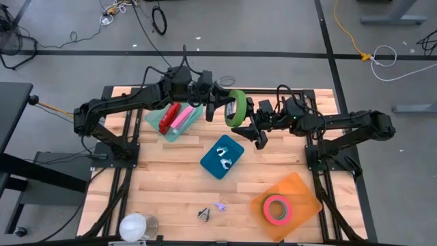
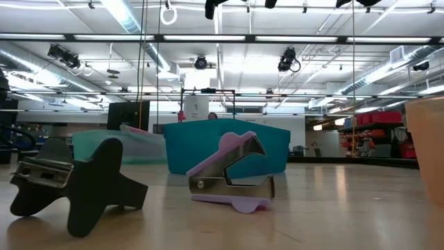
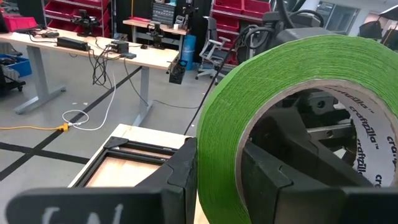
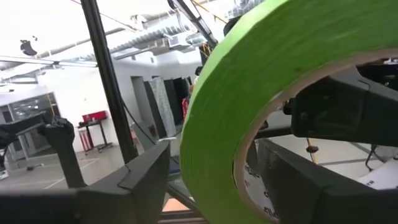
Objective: Pick and place Stapler, Stapler remover, tape
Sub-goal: Put the green tape into the orange bin
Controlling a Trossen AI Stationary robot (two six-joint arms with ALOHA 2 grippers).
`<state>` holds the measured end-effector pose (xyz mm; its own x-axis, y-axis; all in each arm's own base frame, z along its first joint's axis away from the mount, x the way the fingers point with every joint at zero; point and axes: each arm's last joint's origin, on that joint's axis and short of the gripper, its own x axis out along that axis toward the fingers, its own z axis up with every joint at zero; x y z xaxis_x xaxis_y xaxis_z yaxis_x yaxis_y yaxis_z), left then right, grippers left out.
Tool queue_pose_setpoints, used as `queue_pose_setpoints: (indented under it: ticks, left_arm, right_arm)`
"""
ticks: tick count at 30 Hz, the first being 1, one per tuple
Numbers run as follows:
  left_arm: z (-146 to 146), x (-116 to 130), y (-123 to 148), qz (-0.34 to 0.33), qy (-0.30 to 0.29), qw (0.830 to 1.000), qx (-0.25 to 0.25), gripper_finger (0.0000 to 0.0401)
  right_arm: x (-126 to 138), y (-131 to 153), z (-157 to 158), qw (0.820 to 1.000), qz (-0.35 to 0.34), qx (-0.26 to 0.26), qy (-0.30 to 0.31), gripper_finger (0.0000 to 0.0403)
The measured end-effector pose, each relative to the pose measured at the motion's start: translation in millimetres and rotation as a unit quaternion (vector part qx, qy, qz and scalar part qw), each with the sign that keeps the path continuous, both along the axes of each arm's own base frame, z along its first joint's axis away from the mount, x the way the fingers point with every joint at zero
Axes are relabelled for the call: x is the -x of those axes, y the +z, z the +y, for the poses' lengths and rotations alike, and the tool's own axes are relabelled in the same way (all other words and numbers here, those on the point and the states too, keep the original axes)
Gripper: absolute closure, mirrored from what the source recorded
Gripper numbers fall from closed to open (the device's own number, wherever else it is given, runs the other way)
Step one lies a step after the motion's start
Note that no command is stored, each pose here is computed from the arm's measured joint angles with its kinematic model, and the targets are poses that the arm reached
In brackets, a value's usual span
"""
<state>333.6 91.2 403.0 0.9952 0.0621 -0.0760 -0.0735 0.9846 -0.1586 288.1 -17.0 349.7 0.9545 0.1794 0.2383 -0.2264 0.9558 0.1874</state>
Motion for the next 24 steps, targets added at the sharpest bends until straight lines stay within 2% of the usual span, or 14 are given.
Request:
queue_pose_setpoints:
  ticks: [15,24]
  left_arm:
    - [0.0,0.0,-0.2,0.001,0.000,1.000,0.002,0.0302]
    - [0.0,0.0,-0.3,0.001,0.000,1.000,0.002,0.0302]
  right_arm:
    - [0.1,0.4,0.0,1.000,-0.004,0.009,-0.003,0.0249]
    - [0.3,0.7,-0.1,1.000,-0.007,0.021,-0.006,0.0265]
